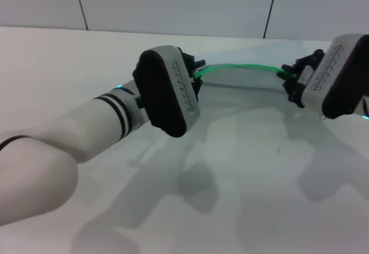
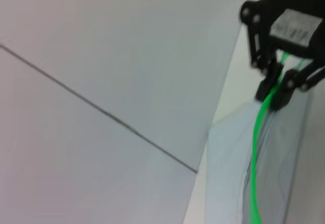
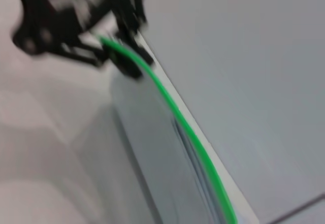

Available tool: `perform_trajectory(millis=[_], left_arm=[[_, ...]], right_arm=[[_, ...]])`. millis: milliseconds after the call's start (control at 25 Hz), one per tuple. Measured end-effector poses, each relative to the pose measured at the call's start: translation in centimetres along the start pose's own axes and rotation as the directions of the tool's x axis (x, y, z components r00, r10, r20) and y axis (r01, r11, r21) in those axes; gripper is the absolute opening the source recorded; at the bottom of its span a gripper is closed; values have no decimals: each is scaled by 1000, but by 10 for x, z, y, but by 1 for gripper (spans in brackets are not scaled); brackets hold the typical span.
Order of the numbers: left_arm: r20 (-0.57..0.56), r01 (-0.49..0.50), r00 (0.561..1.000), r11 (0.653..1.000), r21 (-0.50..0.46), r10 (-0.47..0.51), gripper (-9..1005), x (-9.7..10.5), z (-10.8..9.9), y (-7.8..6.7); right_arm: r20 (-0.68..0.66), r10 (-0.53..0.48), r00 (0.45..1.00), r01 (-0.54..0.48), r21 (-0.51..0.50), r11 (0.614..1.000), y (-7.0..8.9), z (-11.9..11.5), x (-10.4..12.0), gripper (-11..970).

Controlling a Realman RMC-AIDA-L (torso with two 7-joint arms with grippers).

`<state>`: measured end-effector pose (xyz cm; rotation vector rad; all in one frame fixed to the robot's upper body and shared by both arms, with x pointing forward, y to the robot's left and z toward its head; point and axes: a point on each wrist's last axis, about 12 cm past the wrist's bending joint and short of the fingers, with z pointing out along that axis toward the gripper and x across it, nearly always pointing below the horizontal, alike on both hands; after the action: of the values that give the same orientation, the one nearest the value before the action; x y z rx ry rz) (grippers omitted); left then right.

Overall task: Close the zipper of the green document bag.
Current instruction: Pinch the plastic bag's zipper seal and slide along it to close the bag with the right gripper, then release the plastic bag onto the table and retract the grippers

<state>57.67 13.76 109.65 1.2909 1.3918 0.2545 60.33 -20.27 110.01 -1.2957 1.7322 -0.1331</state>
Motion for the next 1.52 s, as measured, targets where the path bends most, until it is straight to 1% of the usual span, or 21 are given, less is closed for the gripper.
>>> perform_trajectory(millis=[120,160,200,360,440,480,520,560,600,880,1000,1080,1160,1200,1240,1320,1440,1520], left_arm=[[-6,14,1000,1000,-21,-15,54,3,-7,1],[-9,19,1000,999,-25,-20,54,4,-9,1],[-11,24,1000,999,-31,-24,54,5,-10,2],[-26,28,999,999,-46,-29,55,10,-15,3],[-29,29,999,998,-50,-31,55,11,-16,3],[-33,33,999,998,-54,-35,55,12,-17,4],[-33,33,999,998,-54,-35,55,12,-17,4],[-34,35,999,998,-56,-37,55,13,-18,4],[-35,36,999,998,-56,-38,55,13,-18,4],[-34,36,999,998,-57,-38,55,13,-18,4],[-29,36,999,997,-74,-38,54,13,-18,5],[-32,30,999,996,-82,-33,54,14,-18,6],[-38,15,999,995,-94,-19,53,18,-17,6],[-38,12,999,995,-101,-16,53,19,-17,7],[-36,12,999,993,-119,-17,53,20,-16,8],[-26,22,999,988,-154,-27,52,20,-16,10],[-4,68,998,975,-211,-70,133,21,-16,11],[7,109,994,965,-239,-110,187,22,-17,13]], right_arm=[[-28,32,999,-31,20,999,-6,-2,12,113],[-47,52,998,-51,38,998,-11,-4,21,116],[-47,52,998,-51,38,998,-11,-4,21,118],[-87,101,991,-93,96,991,-24,-9,42,129],[-91,110,990,-100,104,990,-26,-9,44,134],[-100,125,987,-112,129,985,-32,-12,49,137],[-100,125,987,-112,129,985,-32,-12,49,139],[-112,131,985,-114,150,982,-37,-15,54,142],[-117,132,984,-113,157,981,-39,-16,56,145],[-133,126,983,-103,165,981,-42,-17,60,163],[-144,117,983,-91,174,981,-42,-17,61,171],[-140,139,980,-110,198,974,-42,-17,60,176],[-119,187,975,-158,223,962,-43,-16,57,181],[-103,225,969,-193,256,947,-45,-18,58,184],[-103,225,969,-193,256,947,-45,-18,58,187],[-81,249,965,-215,299,930,-45,-22,59,192],[-5,261,965,-241,360,901,-39,-31,49,337],[69,261,963,-266,408,873,-33,-40,38,434]])
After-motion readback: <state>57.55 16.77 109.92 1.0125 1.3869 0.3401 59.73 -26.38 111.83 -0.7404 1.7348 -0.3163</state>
